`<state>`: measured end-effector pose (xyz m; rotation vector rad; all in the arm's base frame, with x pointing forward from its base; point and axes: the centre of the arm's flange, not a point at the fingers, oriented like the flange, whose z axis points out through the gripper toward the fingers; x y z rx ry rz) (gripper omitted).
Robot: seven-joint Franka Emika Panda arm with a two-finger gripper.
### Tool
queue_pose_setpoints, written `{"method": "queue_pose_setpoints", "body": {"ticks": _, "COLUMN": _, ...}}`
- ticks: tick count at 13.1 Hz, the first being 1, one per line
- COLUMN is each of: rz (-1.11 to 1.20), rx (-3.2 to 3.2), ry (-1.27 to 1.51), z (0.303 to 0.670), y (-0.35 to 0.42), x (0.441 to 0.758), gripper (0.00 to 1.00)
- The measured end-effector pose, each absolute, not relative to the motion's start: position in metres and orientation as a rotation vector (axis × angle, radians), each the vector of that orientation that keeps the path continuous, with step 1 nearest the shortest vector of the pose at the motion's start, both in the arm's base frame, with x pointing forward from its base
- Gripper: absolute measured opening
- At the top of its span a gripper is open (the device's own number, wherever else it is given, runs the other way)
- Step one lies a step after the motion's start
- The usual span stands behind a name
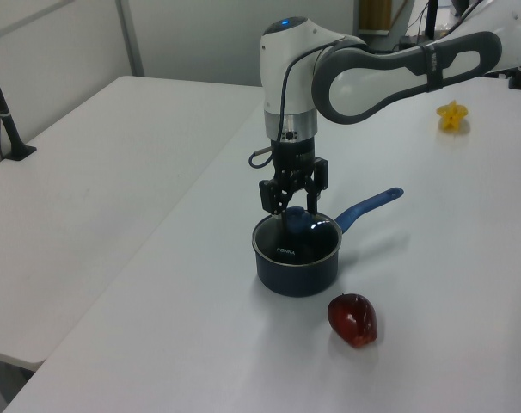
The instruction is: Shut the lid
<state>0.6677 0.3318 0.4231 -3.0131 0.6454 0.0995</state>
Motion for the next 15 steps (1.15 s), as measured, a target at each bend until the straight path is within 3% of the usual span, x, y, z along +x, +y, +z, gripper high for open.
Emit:
{"method": "queue_pose_setpoints", "body": {"ticks": 1, "rz": 0.095, "rx": -3.013, "ry": 0.637, "z": 0.425, "y": 0.331, "x": 0.668, "gripper": 0.99}}
{"method": "queue_pose_setpoints", "body": {"ticks": 3, "rz": 0.055, "rx": -3.014, "ry": 0.584, "z": 0.443, "y": 0.324, "x": 0.669, "gripper": 1.00}}
{"method": "queue_pose_setpoints", "body": {"ticks": 7, "rz": -0.048, "rx": -3.016, "ry": 0.347, "z": 0.542, "y": 0.246, "x": 0.654, "gripper": 1.00}}
{"method": "queue_pose_setpoints", "body": {"ticks": 10, "rz": -0.061, "rx": -3.048, "ry": 0.181, "z": 0.600, "y": 0.132, "x": 0.607, "gripper": 1.00}}
{"method": "queue_pose_setpoints", "body": {"ticks": 13, "rz": 0.034, "rx": -3.060, "ry": 0.086, "z": 0.614, "y": 0.036, "x": 0.554, "gripper": 1.00}}
{"method": "queue_pose_setpoints", "body": {"ticks": 15, "rz": 0.063, "rx": -3.060, "ry": 0.079, "z": 0.615, "y": -0.001, "x": 0.541, "gripper": 1.00}}
